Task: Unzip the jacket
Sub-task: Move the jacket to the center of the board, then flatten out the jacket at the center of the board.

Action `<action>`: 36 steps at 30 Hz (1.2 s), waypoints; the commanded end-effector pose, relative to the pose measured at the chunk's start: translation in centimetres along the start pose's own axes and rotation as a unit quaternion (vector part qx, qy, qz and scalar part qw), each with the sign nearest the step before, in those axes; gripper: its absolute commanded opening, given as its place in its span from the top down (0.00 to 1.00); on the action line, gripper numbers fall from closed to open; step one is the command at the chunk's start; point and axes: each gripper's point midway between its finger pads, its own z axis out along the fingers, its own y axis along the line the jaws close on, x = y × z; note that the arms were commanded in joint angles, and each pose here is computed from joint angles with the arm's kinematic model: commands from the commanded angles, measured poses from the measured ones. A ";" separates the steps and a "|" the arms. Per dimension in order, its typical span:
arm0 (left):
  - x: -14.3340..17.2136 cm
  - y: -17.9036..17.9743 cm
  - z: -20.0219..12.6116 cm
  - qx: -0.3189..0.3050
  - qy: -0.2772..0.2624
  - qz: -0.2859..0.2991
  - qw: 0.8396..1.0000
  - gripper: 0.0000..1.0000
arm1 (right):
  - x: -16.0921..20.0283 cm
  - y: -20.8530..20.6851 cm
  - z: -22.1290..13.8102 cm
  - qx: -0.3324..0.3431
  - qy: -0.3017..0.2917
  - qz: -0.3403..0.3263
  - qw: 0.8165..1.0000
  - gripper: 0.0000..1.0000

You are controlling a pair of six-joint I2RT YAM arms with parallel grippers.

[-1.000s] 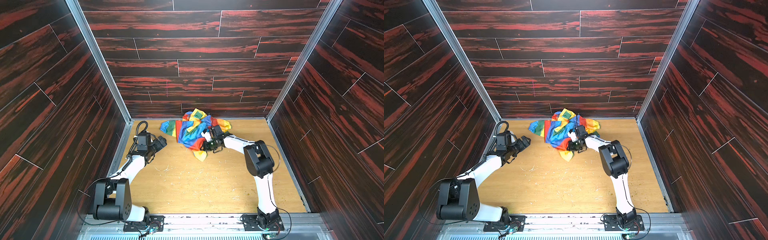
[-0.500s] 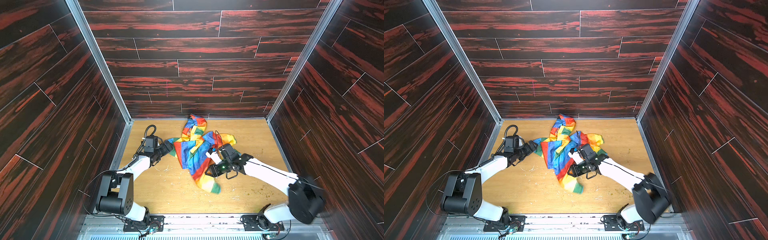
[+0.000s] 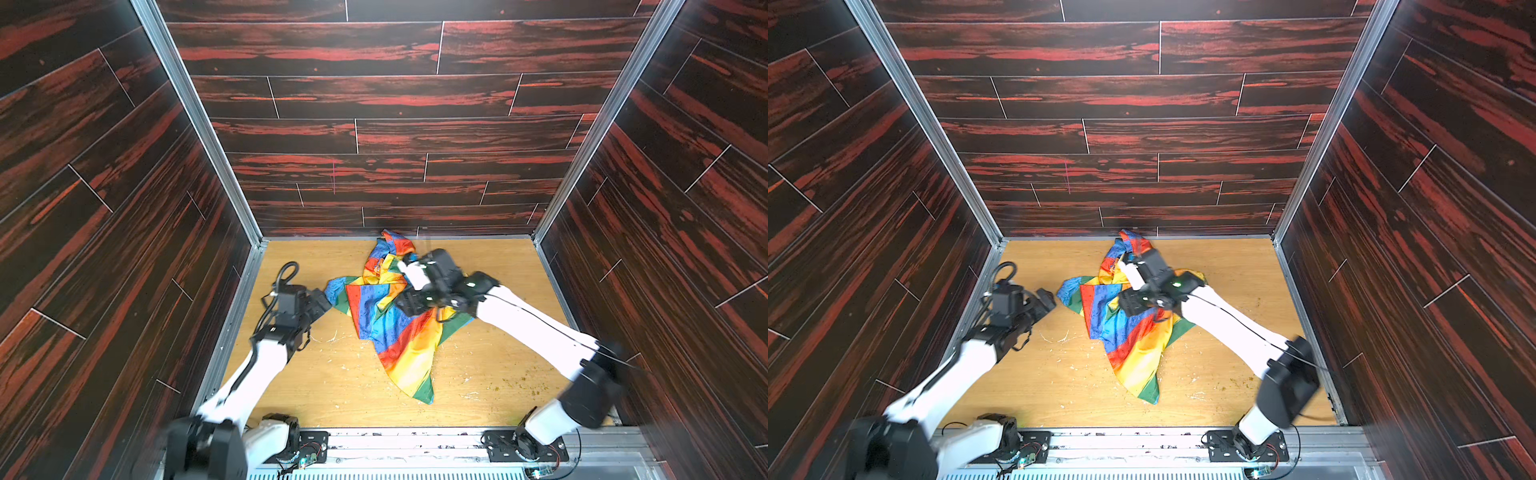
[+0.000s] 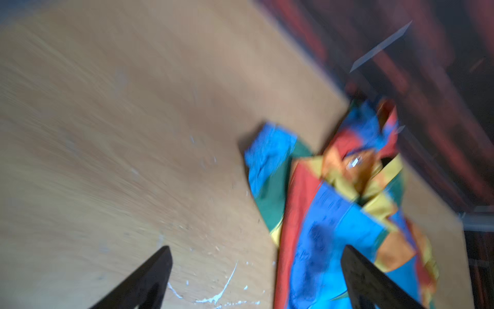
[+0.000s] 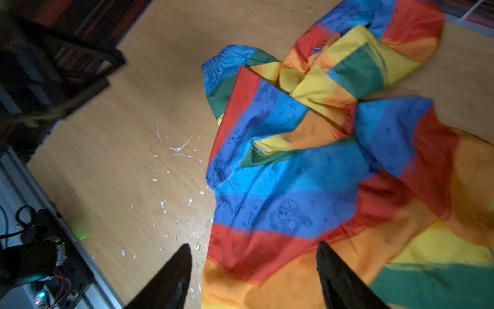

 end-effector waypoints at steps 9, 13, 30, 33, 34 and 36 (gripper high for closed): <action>-3.9 7.2 -10.9 -0.099 -0.172 -0.038 0.979 0.00 | 4.2 7.0 14.8 -0.004 0.130 -0.031 0.991 0.15; -3.9 7.6 -12.4 -0.084 -0.184 -0.063 0.977 0.00 | 3.5 6.5 17.2 0.027 0.125 -0.020 0.992 0.18; -3.6 5.8 -14.2 -0.015 -0.176 -0.078 0.981 0.00 | 5.7 1.6 22.2 0.104 0.199 -0.007 0.974 0.51; -3.2 5.7 -13.8 -0.011 -0.166 -0.075 0.983 0.00 | 6.1 0.6 21.9 0.123 0.209 -0.007 0.970 0.32; -3.1 5.6 -13.7 -0.009 -0.164 -0.074 0.984 0.00 | 6.1 0.4 21.8 0.127 0.209 -0.007 0.970 0.29; -3.0 5.5 -13.4 -0.006 -0.160 -0.076 0.984 0.00 | 6.1 0.5 21.7 0.125 0.210 -0.004 0.970 0.28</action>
